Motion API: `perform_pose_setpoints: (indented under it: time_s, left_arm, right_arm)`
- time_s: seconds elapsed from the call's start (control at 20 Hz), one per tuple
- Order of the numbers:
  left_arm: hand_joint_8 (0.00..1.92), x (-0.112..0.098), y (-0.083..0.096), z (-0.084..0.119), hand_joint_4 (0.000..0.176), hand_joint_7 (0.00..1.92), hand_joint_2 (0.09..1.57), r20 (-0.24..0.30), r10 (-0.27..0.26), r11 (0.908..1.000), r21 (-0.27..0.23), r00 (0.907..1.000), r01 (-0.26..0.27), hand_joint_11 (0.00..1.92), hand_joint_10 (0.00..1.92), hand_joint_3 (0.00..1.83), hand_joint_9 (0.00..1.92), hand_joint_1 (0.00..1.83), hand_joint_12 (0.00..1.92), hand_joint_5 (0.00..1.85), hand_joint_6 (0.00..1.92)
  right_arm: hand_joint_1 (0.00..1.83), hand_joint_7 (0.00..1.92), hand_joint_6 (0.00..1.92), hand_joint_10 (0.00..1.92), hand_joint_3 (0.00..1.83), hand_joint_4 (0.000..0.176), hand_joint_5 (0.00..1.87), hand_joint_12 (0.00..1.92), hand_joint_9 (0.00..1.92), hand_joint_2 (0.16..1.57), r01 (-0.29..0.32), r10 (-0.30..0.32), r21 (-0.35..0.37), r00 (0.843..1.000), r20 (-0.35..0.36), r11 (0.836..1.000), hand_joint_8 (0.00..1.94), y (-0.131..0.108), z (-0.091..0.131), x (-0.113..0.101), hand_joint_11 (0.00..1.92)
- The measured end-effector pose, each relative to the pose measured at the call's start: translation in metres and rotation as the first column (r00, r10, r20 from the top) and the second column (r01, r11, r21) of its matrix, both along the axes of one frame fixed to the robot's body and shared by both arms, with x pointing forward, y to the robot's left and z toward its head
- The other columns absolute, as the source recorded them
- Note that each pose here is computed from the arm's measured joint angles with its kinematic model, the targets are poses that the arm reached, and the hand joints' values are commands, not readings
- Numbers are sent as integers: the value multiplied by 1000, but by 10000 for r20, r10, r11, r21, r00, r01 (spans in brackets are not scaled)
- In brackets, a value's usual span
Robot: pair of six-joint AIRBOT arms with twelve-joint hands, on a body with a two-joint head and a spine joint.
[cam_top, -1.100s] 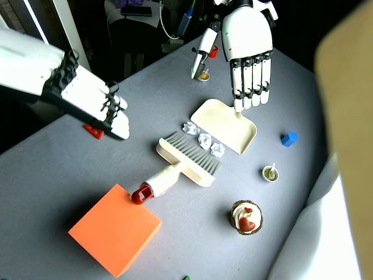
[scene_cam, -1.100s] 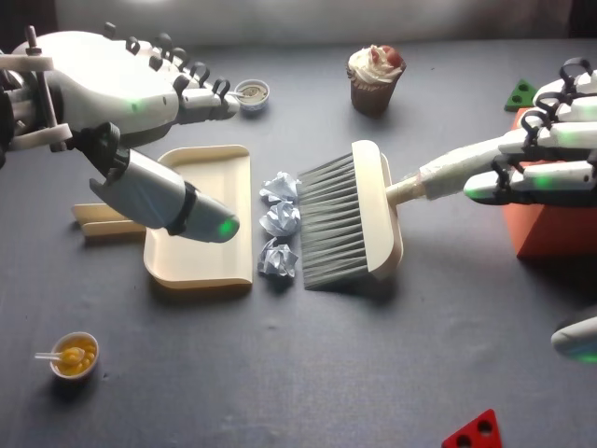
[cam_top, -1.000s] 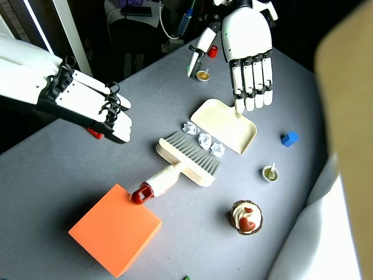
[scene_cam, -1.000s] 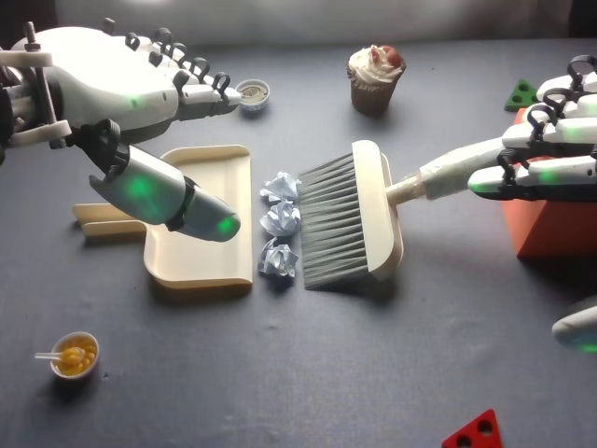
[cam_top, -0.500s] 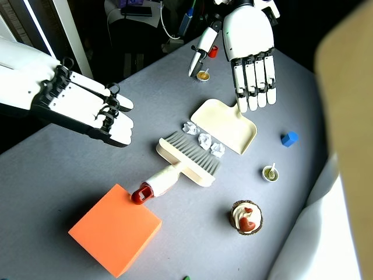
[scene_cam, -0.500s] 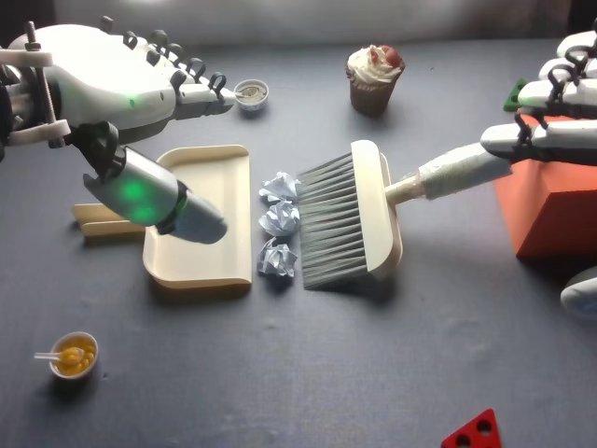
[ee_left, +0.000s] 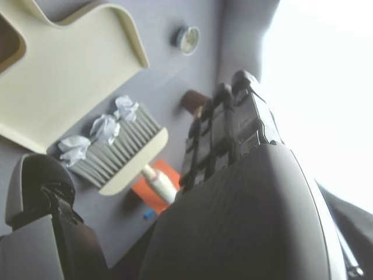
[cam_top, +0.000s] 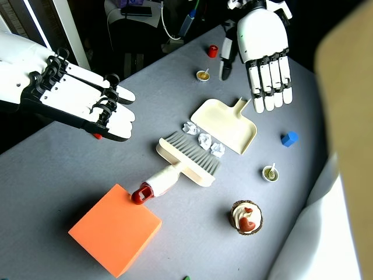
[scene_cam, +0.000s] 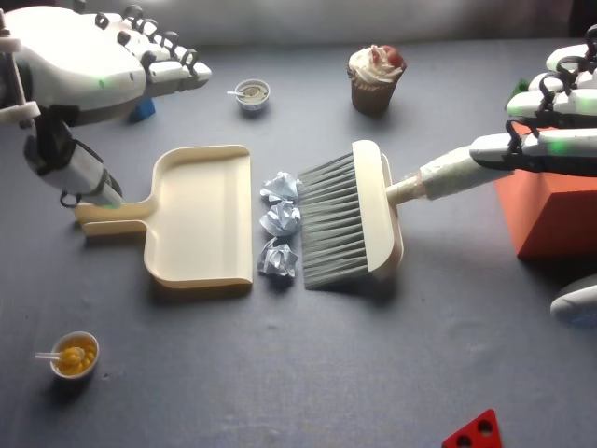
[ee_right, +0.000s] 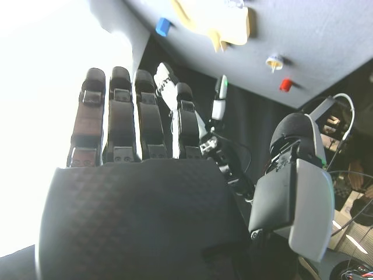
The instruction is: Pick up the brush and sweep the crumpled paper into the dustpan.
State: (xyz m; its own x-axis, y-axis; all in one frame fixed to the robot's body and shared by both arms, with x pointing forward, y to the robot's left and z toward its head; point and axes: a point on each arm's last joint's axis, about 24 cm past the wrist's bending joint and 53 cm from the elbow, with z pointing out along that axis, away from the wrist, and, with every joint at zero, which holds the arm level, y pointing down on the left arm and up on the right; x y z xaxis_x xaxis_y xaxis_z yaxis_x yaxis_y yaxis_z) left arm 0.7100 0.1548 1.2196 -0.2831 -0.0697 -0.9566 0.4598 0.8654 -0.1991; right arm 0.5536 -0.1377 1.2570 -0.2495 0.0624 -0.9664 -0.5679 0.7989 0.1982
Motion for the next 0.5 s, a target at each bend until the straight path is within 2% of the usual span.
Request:
perform_pose_setpoints:
  time_s: [0.25, 0.35, 0.5]
  left_arm:
    - [20, 12, 21, -13, 0, 64, 966, -158, 350, 9993, -140, 9993, -353, 16, 15, 1, 73, 941, 7, 0, 0]
    - [18, 11, 25, -23, 0, 88, 973, -242, 536, 9975, -439, 9983, -546, 24, 15, 3, 90, 914, 10, 3, 1]
    - [6, 8, 30, -42, 0, 85, 1002, -449, 884, 9943, -562, 9951, -909, 64, 8, 12, 95, 853, 25, 46, 12]
  right_arm:
    - [0, 147, 4, 5, 0, 0, 107, 17, 152, 939, -56, 57, -51, 9998, 168, 10000, 5, 0, 2, 0, 121]
    - [0, 167, 10, 12, 2, 0, 126, 22, 172, 942, -59, 59, -5, 9998, 175, 10000, 12, 1, 3, 0, 136]
    - [0, 171, 7, 11, 0, 0, 128, 24, 180, 940, -79, 85, -188, 9995, 300, 9998, 10, 0, 3, 0, 144]
